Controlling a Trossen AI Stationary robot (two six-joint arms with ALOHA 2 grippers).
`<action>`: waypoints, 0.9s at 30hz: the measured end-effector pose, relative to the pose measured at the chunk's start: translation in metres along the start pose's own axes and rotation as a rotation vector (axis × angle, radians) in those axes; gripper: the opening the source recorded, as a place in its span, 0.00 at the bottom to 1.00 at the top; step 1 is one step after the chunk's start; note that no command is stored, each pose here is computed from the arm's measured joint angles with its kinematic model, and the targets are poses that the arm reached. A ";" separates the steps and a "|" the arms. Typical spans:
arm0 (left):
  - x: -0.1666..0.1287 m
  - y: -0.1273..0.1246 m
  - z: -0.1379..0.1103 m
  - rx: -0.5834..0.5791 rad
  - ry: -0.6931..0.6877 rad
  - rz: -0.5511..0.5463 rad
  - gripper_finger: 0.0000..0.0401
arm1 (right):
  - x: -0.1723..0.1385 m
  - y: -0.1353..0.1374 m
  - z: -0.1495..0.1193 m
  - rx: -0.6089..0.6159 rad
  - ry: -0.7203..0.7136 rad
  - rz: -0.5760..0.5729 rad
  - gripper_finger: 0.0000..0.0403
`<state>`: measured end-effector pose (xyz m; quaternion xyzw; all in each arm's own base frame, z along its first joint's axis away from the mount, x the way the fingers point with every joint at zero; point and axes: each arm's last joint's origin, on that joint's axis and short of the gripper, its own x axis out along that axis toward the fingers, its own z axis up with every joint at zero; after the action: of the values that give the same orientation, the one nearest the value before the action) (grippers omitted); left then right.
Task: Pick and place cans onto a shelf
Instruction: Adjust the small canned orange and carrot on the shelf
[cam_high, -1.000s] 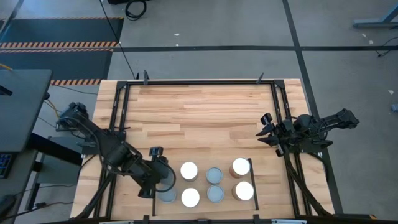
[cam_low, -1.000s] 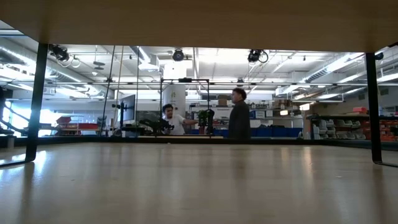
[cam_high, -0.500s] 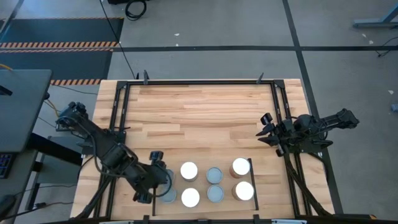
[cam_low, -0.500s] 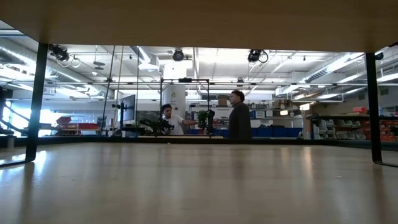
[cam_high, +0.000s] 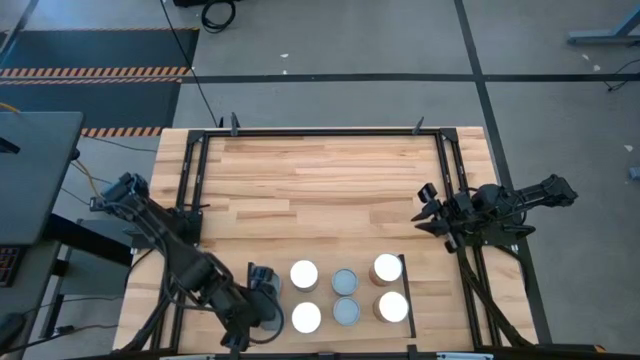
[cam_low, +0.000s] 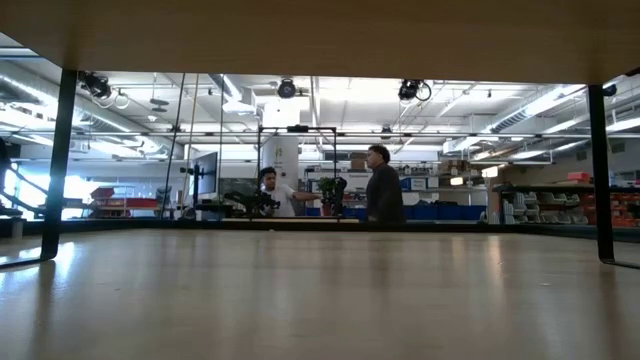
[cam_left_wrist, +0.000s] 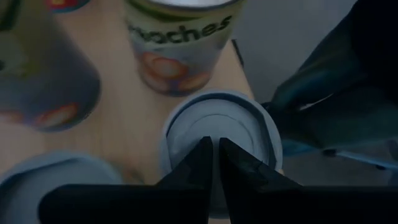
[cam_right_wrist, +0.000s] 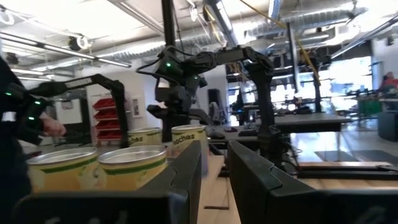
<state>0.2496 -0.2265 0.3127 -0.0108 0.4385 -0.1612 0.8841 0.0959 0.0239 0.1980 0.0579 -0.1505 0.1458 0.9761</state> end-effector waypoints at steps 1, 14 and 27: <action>0.001 -0.002 0.000 0.000 -0.002 -0.007 0.09 | 0.000 0.000 0.000 0.009 0.001 0.012 0.21; 0.000 0.000 -0.004 -0.004 0.046 0.004 0.09 | 0.000 0.003 0.000 0.076 0.011 0.091 0.21; -0.011 0.002 -0.003 -0.012 0.012 -0.003 0.09 | 0.000 0.003 0.001 0.071 0.005 0.099 0.21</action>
<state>0.2414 -0.2213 0.3189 -0.0157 0.4447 -0.1602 0.8811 0.0947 0.0266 0.1987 0.0848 -0.1457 0.1994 0.9653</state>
